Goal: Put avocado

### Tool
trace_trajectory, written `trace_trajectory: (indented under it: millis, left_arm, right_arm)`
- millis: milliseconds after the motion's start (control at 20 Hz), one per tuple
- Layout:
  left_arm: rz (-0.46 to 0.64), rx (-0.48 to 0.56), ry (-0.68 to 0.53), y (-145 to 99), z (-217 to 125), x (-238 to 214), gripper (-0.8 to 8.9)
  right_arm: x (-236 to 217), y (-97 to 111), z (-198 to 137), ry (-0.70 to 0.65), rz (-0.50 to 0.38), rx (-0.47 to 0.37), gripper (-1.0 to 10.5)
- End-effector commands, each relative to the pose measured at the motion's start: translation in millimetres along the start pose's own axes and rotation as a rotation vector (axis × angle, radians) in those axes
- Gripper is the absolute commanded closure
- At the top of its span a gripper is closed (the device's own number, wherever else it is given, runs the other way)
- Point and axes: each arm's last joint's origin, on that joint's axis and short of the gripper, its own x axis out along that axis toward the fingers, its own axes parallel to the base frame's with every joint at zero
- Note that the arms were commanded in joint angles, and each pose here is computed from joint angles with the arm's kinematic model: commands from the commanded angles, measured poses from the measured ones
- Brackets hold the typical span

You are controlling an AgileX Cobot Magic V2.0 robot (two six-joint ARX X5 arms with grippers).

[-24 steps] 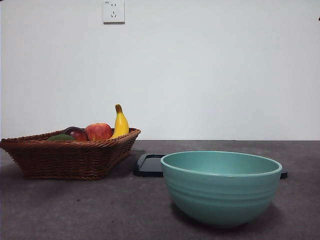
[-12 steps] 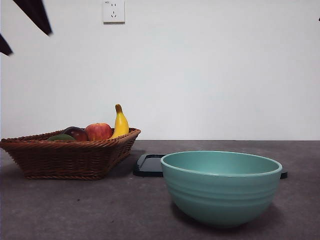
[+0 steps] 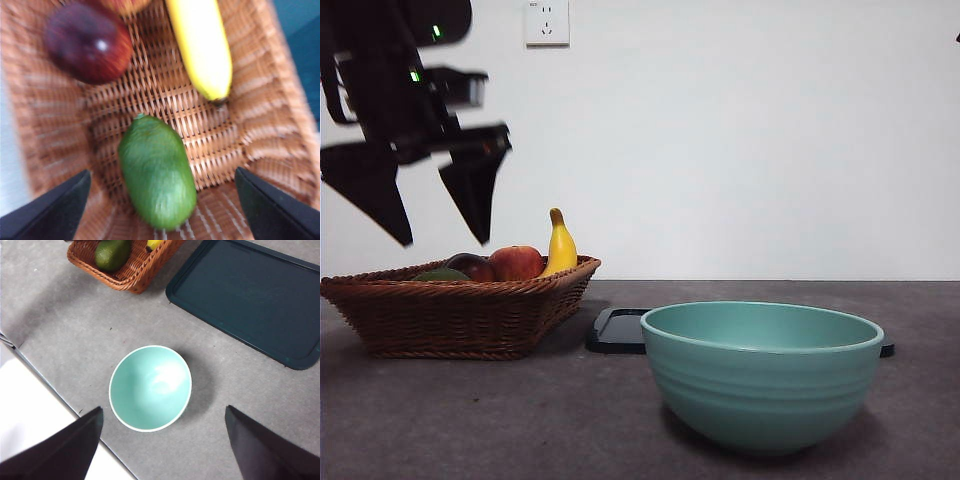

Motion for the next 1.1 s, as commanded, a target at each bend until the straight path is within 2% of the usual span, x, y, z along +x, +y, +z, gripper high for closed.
trace_trajectory:
  millis: [50,400,650,800,1100]
  left_arm:
    - [0.004,-0.002,0.012,-1.7,6.4,16.1,3.49]
    - [0.006,-0.026,0.081,-1.8,4.2,50.1,3.62]
    - [0.007,-0.033,0.108,-2.6,2.1,58.5,4.75]
    - [0.007,-0.037,0.107,-2.8,2.2,58.5,6.54]
    - [-0.003,-0.037,0.044,-4.6,11.5,37.8,6.65]
  right_arm:
    - [-2.9,2.0,5.1,-0.020,0.003,-0.003,5.5]
    - [-2.9,2.0,5.1,-0.020,0.003,-0.003,5.5]
    - [-2.9,2.0,5.1,-0.020,0.003,-0.003,5.5]
    - [-2.9,2.0,5.1,-0.020,0.002,-0.003,5.5]
    - [-2.9,2.0,5.1,-0.020,0.002,-0.003,5.5]
